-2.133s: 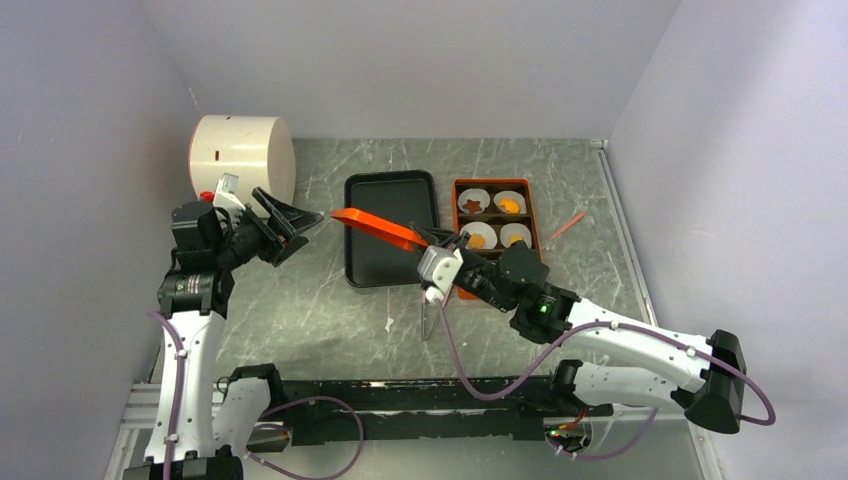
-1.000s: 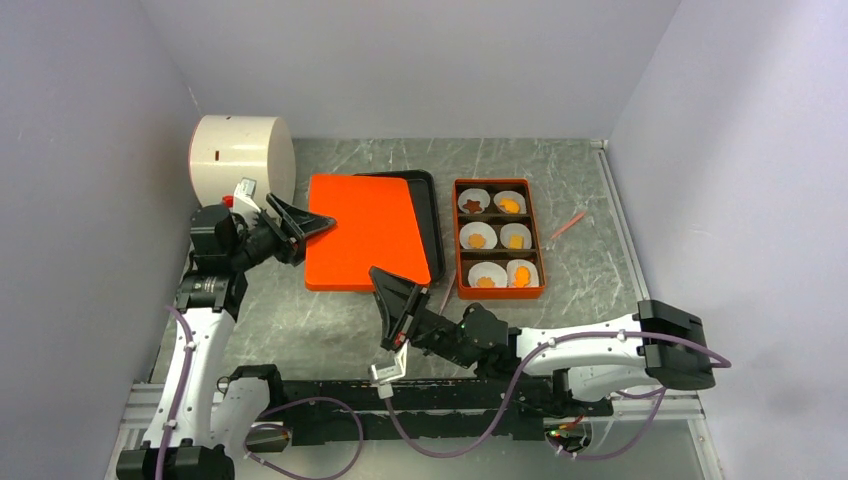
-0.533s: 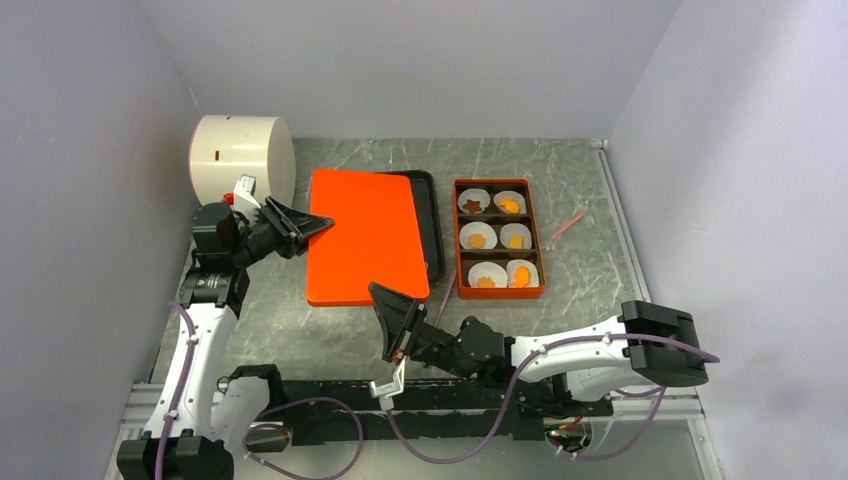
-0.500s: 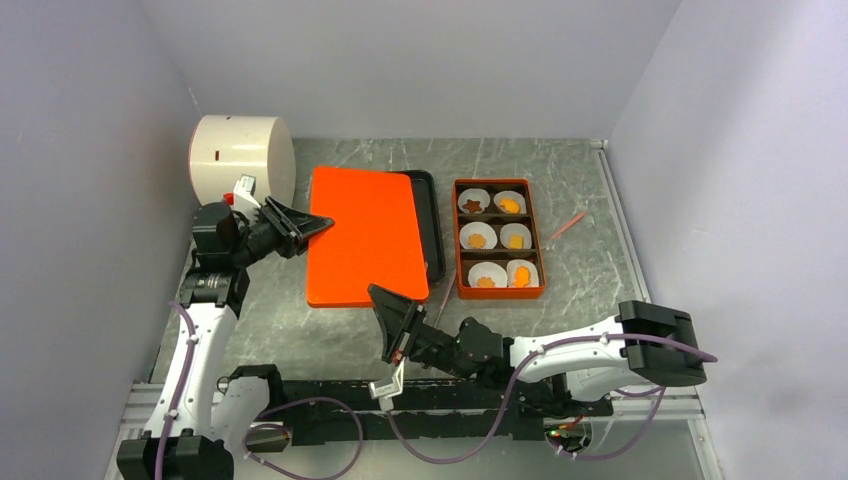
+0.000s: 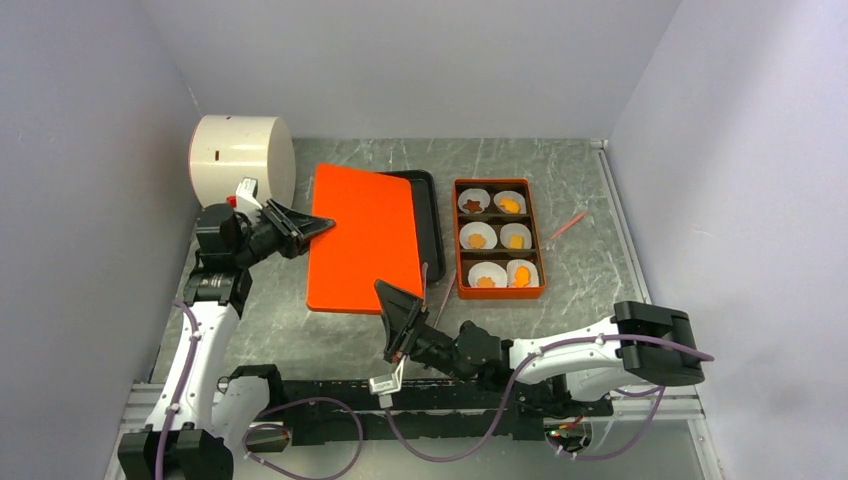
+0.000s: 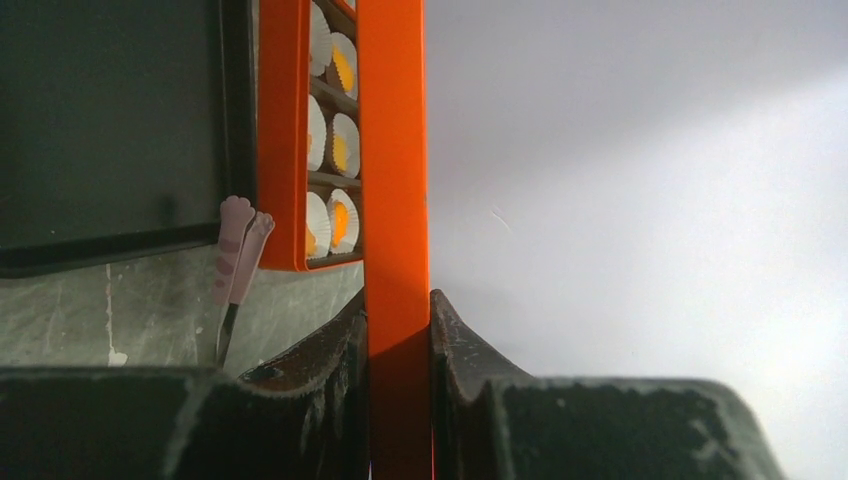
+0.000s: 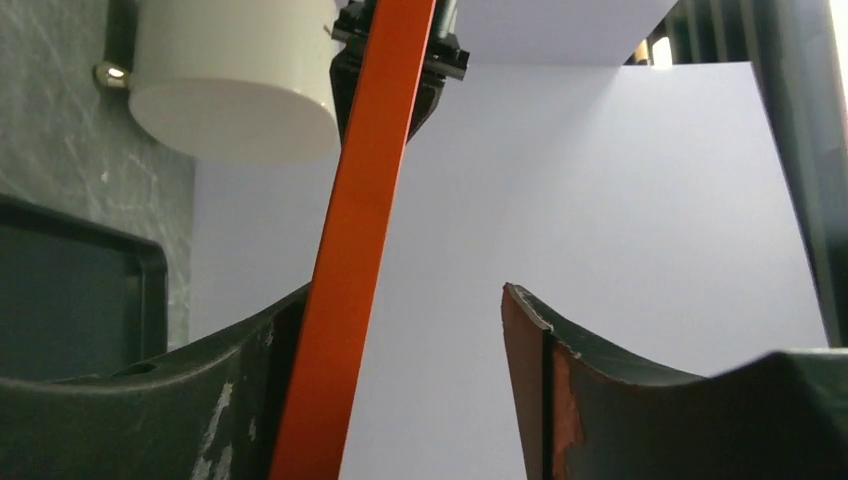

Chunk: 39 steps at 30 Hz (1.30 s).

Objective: Pack the cookies

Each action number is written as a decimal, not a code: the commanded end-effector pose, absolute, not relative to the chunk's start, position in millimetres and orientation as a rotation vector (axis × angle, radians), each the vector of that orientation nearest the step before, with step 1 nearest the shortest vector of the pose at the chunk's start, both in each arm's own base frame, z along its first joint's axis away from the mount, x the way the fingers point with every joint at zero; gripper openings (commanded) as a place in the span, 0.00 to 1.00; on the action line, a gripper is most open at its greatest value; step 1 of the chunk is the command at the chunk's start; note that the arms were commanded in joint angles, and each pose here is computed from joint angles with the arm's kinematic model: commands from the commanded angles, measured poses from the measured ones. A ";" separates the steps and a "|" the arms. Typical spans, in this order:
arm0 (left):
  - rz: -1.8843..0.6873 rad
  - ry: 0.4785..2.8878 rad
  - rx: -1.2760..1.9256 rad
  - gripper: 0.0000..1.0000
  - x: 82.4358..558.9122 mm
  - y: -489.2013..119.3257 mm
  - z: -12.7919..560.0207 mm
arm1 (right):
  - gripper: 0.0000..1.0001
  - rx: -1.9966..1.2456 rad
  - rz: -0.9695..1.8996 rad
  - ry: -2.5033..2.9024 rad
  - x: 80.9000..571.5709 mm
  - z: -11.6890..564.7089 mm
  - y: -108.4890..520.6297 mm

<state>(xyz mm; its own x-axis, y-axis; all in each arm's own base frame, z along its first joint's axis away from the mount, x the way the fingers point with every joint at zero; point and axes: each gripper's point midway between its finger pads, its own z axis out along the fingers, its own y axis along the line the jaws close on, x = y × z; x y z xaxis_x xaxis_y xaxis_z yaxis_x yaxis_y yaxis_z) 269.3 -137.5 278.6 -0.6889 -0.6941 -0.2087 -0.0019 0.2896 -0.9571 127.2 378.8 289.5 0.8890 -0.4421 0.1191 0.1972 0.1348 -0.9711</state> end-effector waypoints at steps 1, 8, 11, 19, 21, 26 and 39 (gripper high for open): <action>-1.461 1.845 -0.515 0.05 274.1 -139.5 303.3 | 0.71 -1.333 -0.406 0.384 138.4 293.9 359.0; -1.427 1.786 -0.510 0.05 290.3 -134.3 314.5 | 0.81 -1.402 -0.152 0.665 137.1 265.9 347.5; -1.427 1.735 -0.535 0.05 298.6 -130.8 316.6 | 0.82 -1.409 -0.064 0.749 133.4 256.7 344.8; -1.472 1.668 -0.579 0.05 310.4 -132.3 312.5 | 0.88 -1.320 0.179 0.966 124.3 258.9 324.4; -1.497 1.643 -0.601 0.05 311.5 -133.0 310.7 | 0.90 -1.294 0.228 1.005 123.4 261.6 319.7; -1.533 1.613 -0.612 0.05 313.9 -139.3 310.0 | 0.97 -1.088 0.263 1.226 162.3 267.9 296.5; -1.611 1.561 -0.633 0.05 311.8 -175.7 301.1 | 1.00 -0.174 0.258 1.785 337.7 245.0 153.5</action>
<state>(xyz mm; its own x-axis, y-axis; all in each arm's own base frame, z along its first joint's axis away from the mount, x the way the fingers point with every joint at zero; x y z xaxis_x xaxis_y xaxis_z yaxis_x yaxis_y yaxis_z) 310.2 -166.4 272.3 -0.5922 -0.7888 -0.1646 0.0911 0.1374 -0.9863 311.4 173.2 247.3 -0.0752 -0.2323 -0.9697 -0.3551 0.9150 -0.1917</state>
